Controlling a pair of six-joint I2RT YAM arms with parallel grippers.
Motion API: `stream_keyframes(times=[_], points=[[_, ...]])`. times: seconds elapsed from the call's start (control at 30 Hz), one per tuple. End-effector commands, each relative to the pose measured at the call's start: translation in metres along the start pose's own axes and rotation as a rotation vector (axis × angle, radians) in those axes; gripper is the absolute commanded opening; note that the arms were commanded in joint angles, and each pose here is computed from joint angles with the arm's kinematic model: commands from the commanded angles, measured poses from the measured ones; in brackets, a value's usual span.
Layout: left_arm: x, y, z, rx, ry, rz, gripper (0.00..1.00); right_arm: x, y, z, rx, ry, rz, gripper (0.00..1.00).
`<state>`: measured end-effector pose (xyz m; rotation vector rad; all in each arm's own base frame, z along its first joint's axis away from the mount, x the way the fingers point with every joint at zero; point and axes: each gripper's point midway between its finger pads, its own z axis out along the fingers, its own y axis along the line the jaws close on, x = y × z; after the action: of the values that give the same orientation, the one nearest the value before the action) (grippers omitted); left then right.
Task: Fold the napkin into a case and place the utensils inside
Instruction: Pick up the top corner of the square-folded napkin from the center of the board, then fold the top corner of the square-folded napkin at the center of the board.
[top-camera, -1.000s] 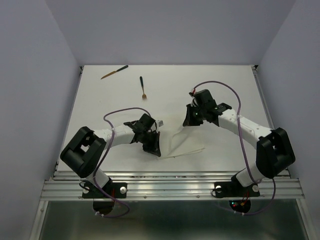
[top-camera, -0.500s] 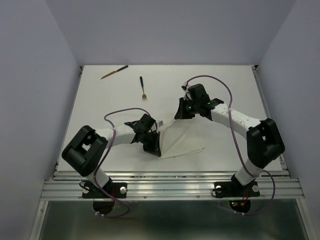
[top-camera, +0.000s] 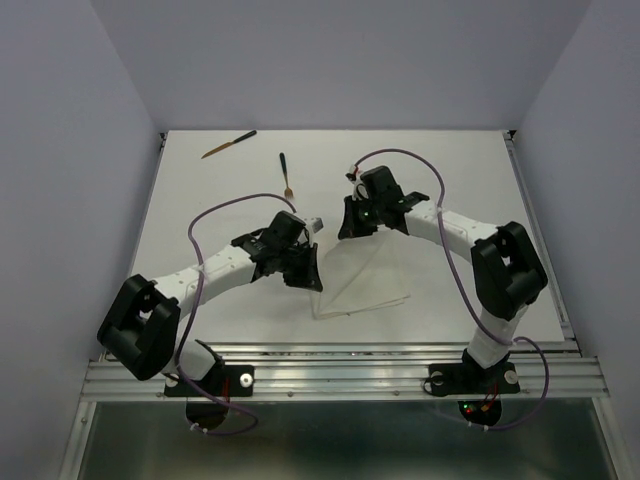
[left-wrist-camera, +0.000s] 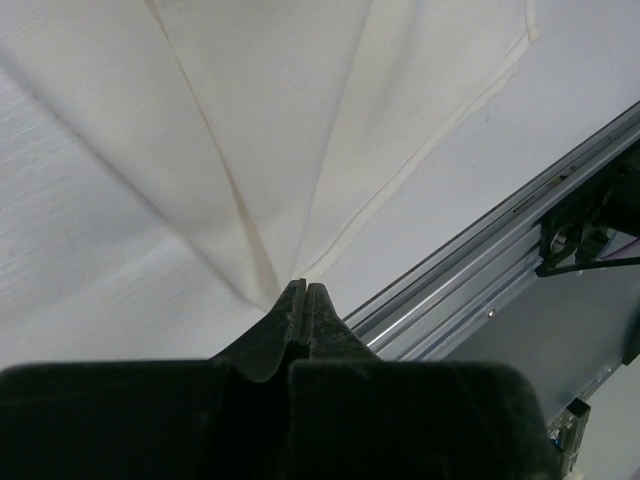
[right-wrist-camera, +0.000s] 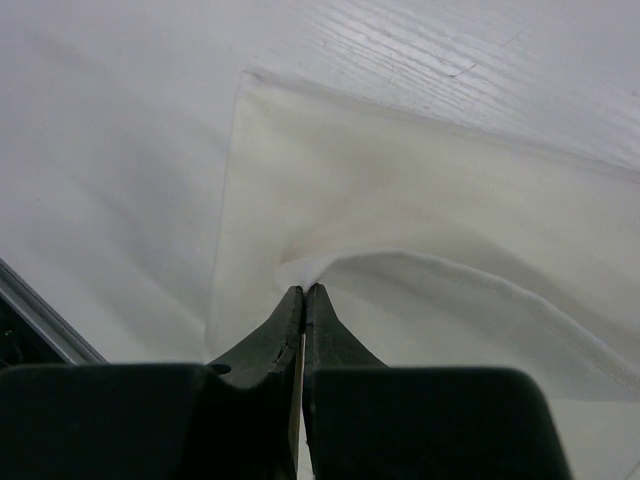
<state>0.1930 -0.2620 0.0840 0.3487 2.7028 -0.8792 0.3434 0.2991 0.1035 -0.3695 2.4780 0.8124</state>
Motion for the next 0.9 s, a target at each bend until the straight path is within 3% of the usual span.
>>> stream_keyframes(times=[0.0,0.87], points=[[0.0,0.005,-0.009,-0.029,-0.01,-0.008,0.0,-0.014,0.017,0.005,-0.042,-0.017,-0.072,0.01],[-0.006,0.009,-0.008,-0.017,-0.084,-0.097,0.0,-0.002,0.02,0.041,-0.041,0.102,-0.137,0.01]])
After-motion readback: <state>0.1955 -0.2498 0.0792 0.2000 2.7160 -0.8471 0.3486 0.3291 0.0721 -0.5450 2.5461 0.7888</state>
